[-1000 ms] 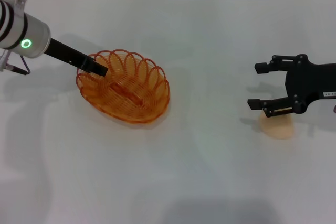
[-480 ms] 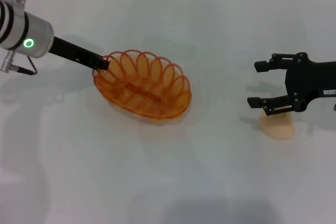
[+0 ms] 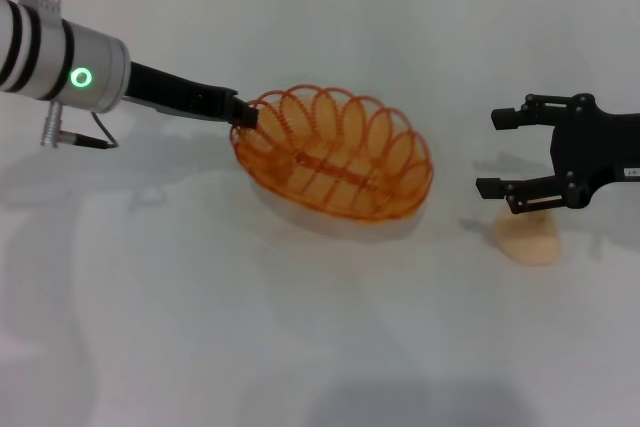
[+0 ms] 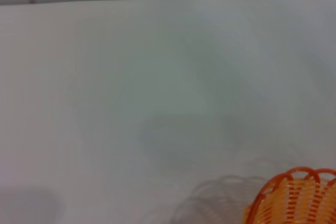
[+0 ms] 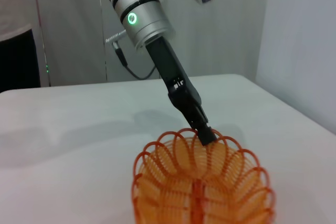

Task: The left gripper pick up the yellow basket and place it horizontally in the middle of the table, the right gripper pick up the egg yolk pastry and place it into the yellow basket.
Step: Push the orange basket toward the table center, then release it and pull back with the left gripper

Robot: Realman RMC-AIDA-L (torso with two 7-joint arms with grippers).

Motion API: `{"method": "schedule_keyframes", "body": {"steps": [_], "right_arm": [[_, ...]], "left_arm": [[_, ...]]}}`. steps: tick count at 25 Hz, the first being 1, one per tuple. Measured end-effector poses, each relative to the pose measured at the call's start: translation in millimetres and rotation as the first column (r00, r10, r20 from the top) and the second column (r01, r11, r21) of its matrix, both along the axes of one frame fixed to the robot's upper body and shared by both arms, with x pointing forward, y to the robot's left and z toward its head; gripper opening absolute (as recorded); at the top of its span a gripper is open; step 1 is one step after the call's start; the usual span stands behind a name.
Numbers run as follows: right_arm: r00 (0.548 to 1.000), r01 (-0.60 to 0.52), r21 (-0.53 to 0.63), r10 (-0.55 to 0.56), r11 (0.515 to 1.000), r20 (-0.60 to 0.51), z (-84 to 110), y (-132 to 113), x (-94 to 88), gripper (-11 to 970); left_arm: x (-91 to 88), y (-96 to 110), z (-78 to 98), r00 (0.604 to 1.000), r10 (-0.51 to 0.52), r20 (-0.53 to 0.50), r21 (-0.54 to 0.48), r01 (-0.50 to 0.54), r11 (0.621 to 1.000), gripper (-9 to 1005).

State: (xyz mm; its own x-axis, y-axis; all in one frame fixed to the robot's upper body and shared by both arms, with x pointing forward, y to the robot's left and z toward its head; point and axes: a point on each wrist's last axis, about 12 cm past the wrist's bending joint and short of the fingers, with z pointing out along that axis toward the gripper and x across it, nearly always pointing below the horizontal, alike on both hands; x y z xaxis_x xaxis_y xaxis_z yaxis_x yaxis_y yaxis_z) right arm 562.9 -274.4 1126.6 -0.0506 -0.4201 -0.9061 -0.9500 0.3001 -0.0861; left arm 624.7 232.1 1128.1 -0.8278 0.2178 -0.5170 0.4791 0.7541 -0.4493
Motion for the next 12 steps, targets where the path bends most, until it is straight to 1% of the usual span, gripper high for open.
{"method": "schedule_keyframes", "body": {"steps": [4,8,12], "right_arm": [[1.0,0.005,0.01,-0.005,1.0,0.018,0.4,-2.8,-2.6,857],[1.0,0.013,0.036,-0.014,0.999,0.028,0.8,-4.8,-5.2,857],[0.999,0.018,0.056,-0.019,0.998,0.034,2.0,-7.1,-8.5,857]], "left_arm": [[-2.4,-4.3,0.8,0.996,0.075,-0.053,-0.056,-0.078,0.995,64],[-5.1,-2.9,2.1,0.976,0.179,-0.123,-0.118,-0.194,0.974,62],[-5.4,-1.0,7.5,0.948,0.262,-0.183,-0.118,-0.285,0.951,62]]}}
